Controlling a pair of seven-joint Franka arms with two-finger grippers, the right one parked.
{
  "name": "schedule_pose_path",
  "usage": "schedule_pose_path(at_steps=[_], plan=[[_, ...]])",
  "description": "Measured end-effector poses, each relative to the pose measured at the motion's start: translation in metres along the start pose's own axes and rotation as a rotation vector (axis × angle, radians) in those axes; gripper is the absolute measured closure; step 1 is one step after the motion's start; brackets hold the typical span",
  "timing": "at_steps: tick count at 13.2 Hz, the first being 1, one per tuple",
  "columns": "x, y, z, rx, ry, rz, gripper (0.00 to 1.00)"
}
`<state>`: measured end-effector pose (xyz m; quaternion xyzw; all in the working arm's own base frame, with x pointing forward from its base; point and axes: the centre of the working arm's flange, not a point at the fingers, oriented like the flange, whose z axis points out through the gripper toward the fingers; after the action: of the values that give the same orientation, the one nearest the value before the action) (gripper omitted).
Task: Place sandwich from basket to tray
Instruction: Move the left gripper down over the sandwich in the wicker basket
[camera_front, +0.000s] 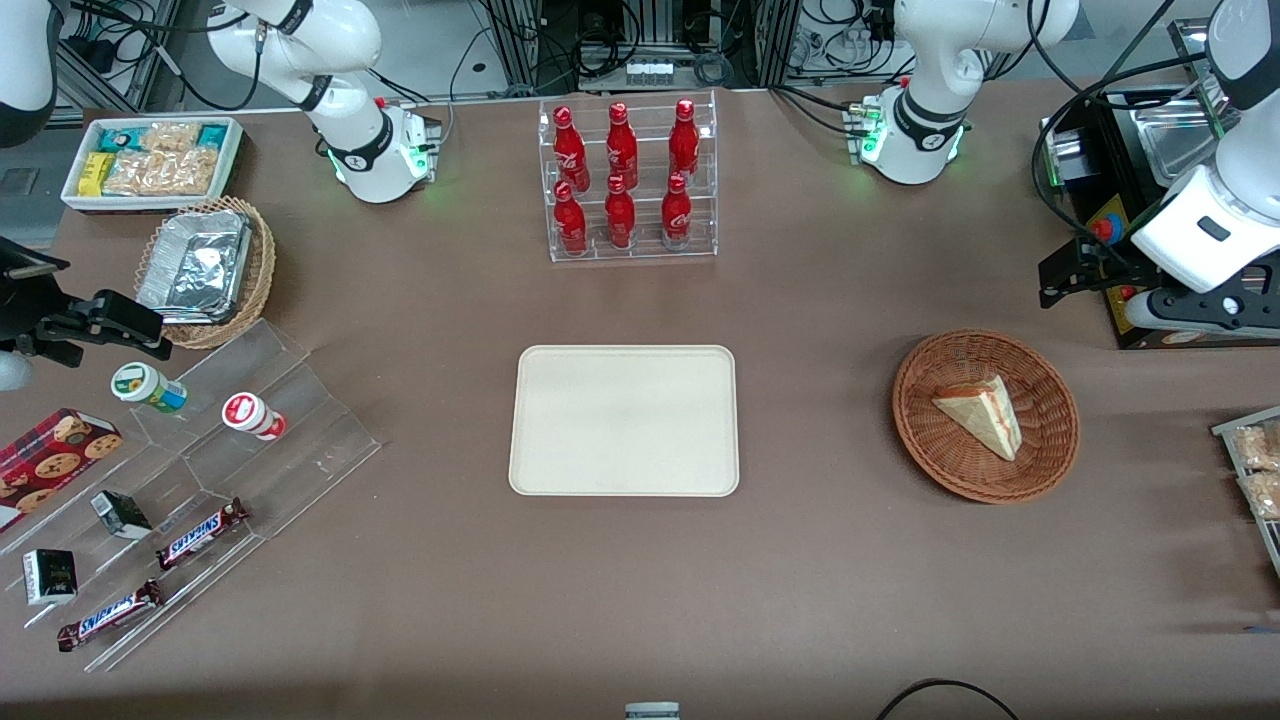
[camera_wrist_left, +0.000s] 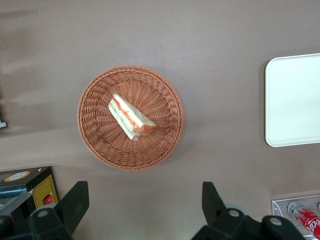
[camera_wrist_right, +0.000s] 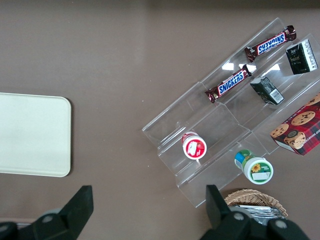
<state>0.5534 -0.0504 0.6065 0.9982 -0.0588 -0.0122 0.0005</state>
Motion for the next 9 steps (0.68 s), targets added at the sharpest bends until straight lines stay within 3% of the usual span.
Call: schedule_pose_path(at_steps=[5, 9], plan=[[0.001, -0.003, 0.001, 0.001, -0.002, -0.005, 0.0], [0.006, -0.034, 0.018, 0.005, -0.033, -0.06, 0.0]])
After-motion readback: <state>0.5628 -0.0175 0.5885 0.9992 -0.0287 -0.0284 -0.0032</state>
